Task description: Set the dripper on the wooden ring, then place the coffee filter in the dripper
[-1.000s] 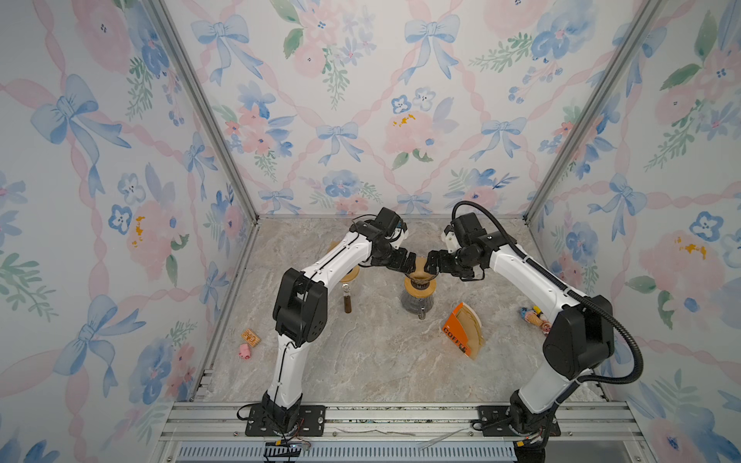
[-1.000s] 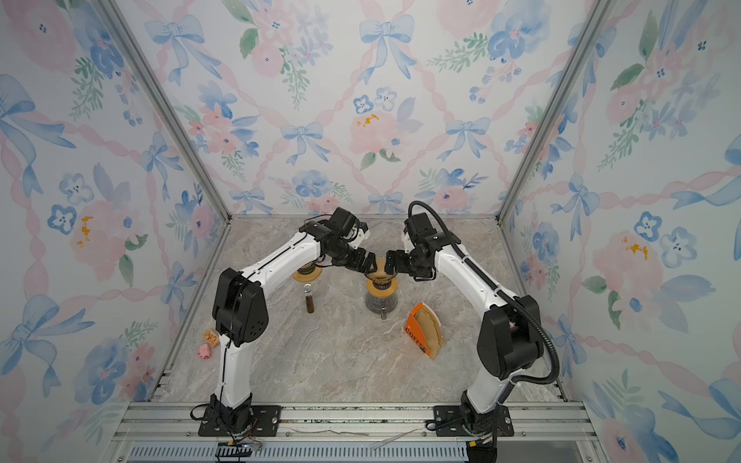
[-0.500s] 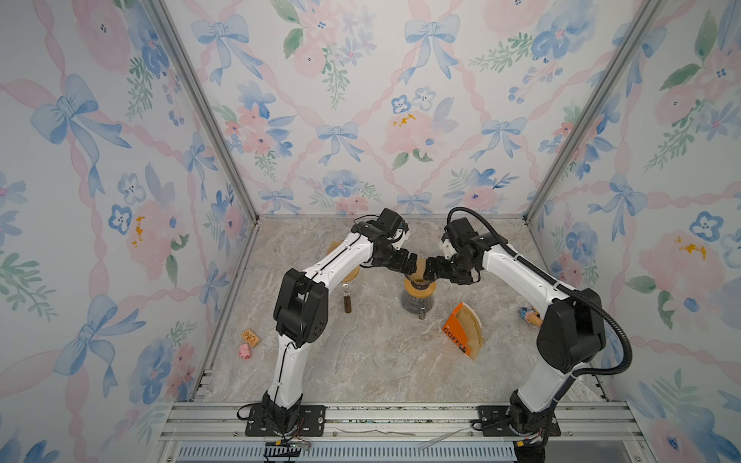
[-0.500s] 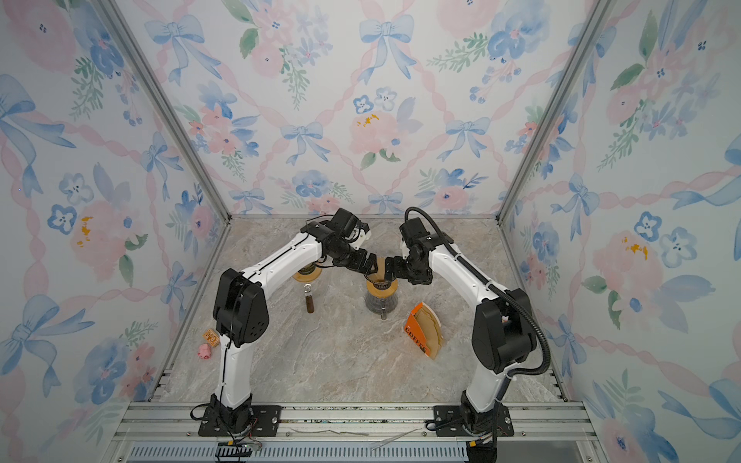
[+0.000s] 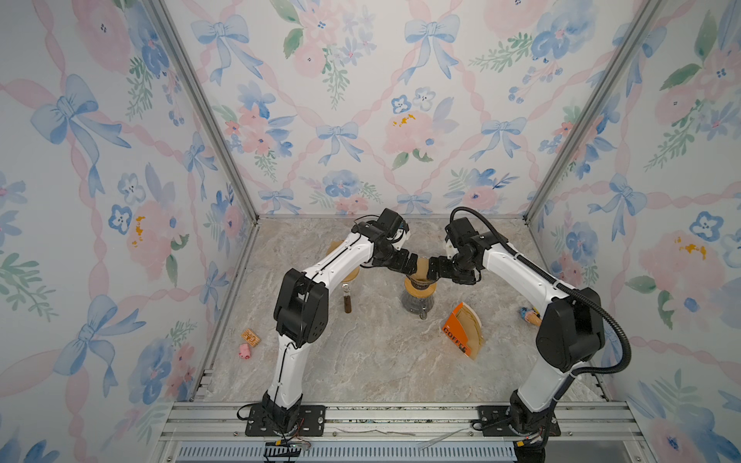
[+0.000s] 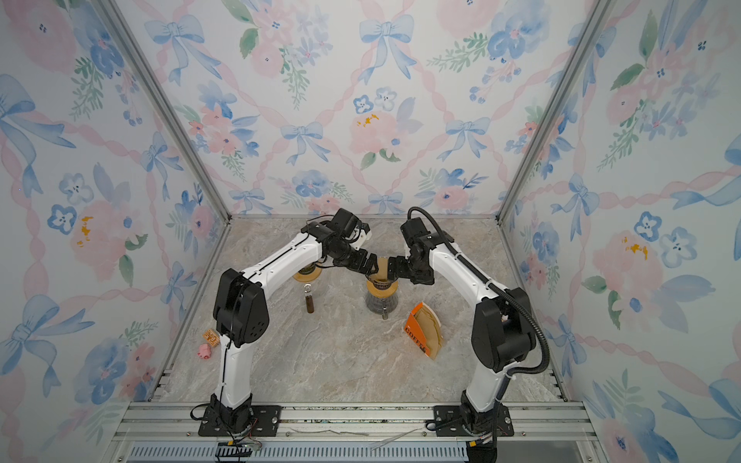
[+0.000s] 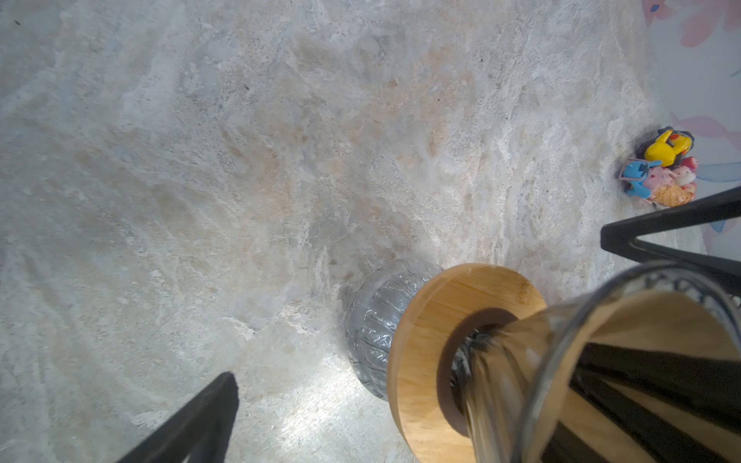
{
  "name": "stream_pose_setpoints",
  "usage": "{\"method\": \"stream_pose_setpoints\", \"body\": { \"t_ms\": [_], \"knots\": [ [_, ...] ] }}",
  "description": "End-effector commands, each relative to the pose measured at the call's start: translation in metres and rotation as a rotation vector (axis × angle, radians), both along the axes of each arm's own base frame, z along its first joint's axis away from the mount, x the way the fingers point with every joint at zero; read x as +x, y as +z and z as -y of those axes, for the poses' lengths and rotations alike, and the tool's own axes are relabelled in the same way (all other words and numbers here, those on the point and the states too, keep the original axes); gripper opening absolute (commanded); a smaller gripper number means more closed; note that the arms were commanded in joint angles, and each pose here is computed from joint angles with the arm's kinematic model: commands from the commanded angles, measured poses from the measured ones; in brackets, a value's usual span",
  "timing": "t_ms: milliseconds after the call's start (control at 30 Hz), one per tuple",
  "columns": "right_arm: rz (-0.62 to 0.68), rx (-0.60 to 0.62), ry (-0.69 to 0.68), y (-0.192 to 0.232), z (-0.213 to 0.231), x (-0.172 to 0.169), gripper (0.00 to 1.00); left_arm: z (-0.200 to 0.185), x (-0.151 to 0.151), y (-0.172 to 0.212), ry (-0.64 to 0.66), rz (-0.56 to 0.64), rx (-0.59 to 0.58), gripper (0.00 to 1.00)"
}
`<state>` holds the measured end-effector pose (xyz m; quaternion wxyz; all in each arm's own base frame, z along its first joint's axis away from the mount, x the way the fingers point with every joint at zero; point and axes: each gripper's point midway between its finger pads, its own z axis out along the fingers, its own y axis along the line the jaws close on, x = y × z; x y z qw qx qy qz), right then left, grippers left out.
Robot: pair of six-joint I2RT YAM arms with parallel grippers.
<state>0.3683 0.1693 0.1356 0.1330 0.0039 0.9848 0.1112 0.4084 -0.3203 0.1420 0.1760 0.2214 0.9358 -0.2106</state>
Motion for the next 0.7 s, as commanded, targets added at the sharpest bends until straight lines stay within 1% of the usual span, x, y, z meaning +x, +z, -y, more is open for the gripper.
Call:
{"method": "stream_pose_setpoints", "body": {
  "t_ms": [0, 67, 200, 333, 667],
  "knots": [
    [0.015, 0.059, 0.005, 0.011, -0.005, 0.000, 0.96, -0.003, -0.001, 0.009, 0.011, 0.003, -0.006, 0.98],
    [0.055, 0.115, 0.026, 0.023, -0.015, 0.002, 0.96, 0.000, -0.002, 0.012, 0.002, 0.002, -0.018, 0.98],
    [0.098, 0.159, 0.037, 0.039, -0.019, 0.005, 0.96, 0.007, -0.005, 0.024, -0.015, 0.006, -0.054, 0.98],
    [0.106, 0.164, 0.034, 0.043, -0.018, 0.005, 0.96, 0.012, -0.007, 0.038, -0.025, 0.023, -0.082, 0.98],
    [0.127, 0.172, 0.032, 0.051, -0.015, 0.004, 0.96, 0.011, -0.010, 0.051, -0.029, 0.045, -0.097, 0.98]
  ]
}}
